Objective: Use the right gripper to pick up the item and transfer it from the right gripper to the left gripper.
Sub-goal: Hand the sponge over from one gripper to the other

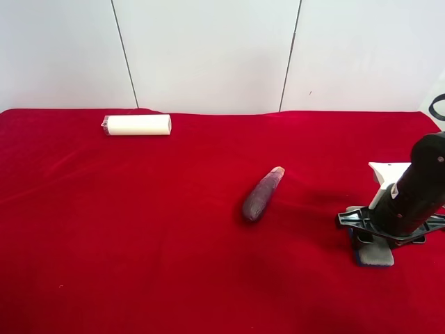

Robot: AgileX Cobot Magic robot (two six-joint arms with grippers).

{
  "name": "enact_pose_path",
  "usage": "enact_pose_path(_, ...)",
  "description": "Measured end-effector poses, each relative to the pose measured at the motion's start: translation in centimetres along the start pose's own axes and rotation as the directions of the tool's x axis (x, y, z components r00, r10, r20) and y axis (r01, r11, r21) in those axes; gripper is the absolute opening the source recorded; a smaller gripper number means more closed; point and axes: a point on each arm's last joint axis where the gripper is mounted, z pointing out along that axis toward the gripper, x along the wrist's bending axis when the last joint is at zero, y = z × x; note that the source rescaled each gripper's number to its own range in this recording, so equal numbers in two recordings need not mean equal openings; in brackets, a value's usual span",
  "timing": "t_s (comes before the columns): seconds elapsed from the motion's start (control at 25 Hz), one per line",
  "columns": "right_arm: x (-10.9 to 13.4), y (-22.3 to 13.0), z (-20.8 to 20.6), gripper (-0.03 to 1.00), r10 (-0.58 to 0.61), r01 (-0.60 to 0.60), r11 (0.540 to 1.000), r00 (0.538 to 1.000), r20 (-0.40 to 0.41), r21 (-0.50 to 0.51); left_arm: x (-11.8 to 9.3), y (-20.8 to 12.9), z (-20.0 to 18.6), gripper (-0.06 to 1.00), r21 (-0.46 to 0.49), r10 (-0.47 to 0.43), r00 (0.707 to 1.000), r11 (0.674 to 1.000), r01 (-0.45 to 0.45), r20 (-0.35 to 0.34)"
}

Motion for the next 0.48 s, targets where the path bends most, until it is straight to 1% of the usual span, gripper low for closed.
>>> enact_pose_path(0.4, 0.03, 0.08, -0.03, 0.06, 0.000, 0.000, 1.000, 1.000, -0.004, -0.010, 0.01, 0.00, 0.00, 0.69, 0.000, 0.000, 1.000, 1.000, 0.000, -0.001)
enact_pose_path(0.48, 0.07, 0.20, -0.26, 0.06, 0.005, -0.005, 1.000, 1.000, -0.010, -0.028, 0.01, 0.00, 0.00, 0.69, 0.000, 0.000, 1.000, 1.000, 0.000, -0.001)
